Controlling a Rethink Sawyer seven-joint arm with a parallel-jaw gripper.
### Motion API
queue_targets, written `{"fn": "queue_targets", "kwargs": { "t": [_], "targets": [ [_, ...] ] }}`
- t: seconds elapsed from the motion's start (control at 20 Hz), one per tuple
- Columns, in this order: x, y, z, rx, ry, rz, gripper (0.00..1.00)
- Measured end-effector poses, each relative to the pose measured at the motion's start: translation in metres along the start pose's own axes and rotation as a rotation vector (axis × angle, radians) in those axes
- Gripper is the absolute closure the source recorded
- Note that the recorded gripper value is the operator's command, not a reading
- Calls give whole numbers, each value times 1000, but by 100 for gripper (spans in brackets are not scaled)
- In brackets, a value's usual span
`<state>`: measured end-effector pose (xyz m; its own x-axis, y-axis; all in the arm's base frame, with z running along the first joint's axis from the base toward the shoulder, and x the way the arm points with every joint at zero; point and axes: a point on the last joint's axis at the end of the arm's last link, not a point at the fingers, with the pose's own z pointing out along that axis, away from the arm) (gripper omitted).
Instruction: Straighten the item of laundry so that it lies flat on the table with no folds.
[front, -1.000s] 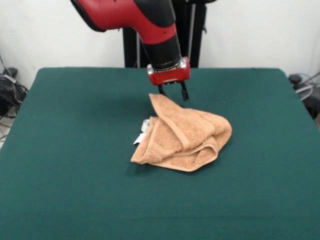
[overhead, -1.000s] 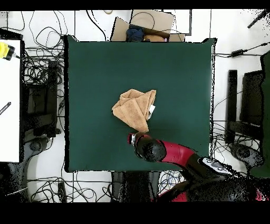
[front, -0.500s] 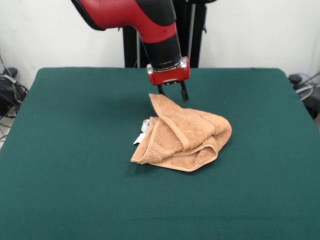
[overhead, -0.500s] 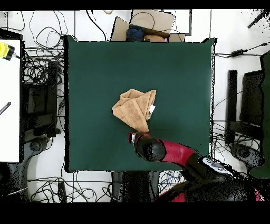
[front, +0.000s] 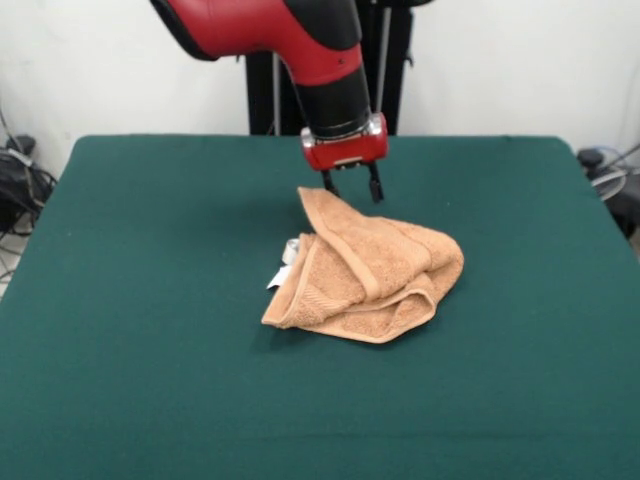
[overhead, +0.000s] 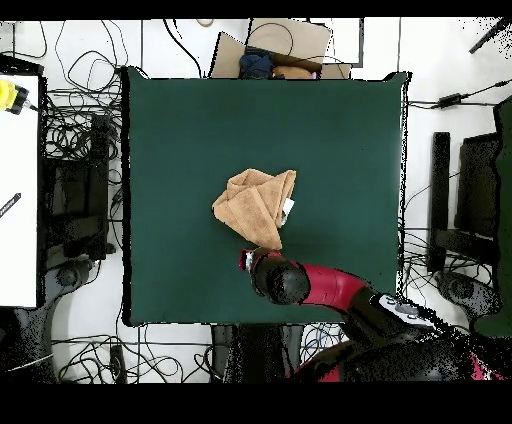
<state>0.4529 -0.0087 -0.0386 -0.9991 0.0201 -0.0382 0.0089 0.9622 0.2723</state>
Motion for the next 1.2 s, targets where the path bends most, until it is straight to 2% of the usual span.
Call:
{"fn": "queue_targets", "kwargs": {
  "t": [1.2],
  "targets": [
    [-16, -49, -31, 46, -57, 68, 0]
  ]
}}
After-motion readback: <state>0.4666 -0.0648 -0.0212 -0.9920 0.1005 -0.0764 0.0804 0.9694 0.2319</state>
